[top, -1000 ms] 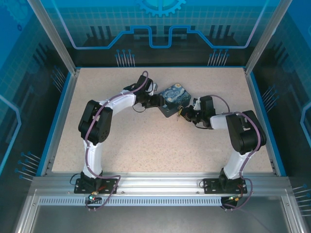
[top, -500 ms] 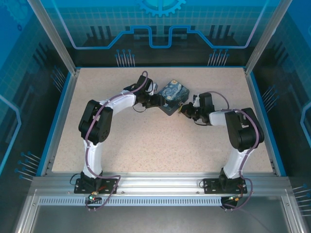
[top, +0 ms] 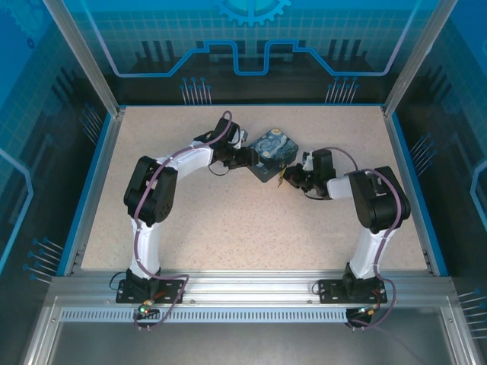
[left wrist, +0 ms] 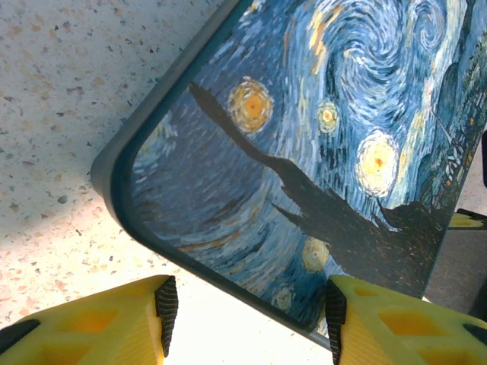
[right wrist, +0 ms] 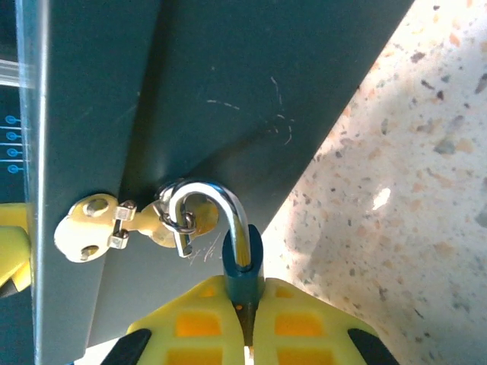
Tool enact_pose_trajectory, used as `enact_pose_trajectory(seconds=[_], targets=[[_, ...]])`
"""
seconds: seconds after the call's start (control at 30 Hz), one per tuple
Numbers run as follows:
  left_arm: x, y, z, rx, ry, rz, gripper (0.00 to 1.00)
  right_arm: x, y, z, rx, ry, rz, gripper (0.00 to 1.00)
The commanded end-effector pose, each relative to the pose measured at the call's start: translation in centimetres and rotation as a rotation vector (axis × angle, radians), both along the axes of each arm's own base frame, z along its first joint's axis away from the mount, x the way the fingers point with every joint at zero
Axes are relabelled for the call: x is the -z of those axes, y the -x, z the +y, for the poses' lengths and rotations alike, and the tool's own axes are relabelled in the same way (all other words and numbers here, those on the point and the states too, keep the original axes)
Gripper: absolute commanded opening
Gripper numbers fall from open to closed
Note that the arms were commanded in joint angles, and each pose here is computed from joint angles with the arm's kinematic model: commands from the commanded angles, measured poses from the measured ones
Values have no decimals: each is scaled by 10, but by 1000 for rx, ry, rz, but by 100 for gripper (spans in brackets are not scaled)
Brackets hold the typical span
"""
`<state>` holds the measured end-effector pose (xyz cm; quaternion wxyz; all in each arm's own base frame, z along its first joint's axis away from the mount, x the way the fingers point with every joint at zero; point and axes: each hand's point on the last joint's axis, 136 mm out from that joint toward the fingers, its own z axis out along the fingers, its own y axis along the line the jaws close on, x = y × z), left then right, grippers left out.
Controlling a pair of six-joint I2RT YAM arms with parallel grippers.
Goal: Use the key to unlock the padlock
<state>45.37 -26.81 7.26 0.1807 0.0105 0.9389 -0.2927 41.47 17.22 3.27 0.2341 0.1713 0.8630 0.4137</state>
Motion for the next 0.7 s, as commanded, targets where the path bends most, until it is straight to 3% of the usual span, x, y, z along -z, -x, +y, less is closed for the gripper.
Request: enact_pose_trajectory(seconds=[0.0, 0.5, 0.67], targets=[[83, 50, 43, -33, -213, 281, 53, -2, -20, -20, 115, -41, -39, 0], [84, 49, 45, -34, -225, 286, 52, -8, -45, -53, 213, -80, -55, 0], [86, 50, 45, -37, -224, 291, 52, -3, -53, -43, 232, -158, -5, 0]])
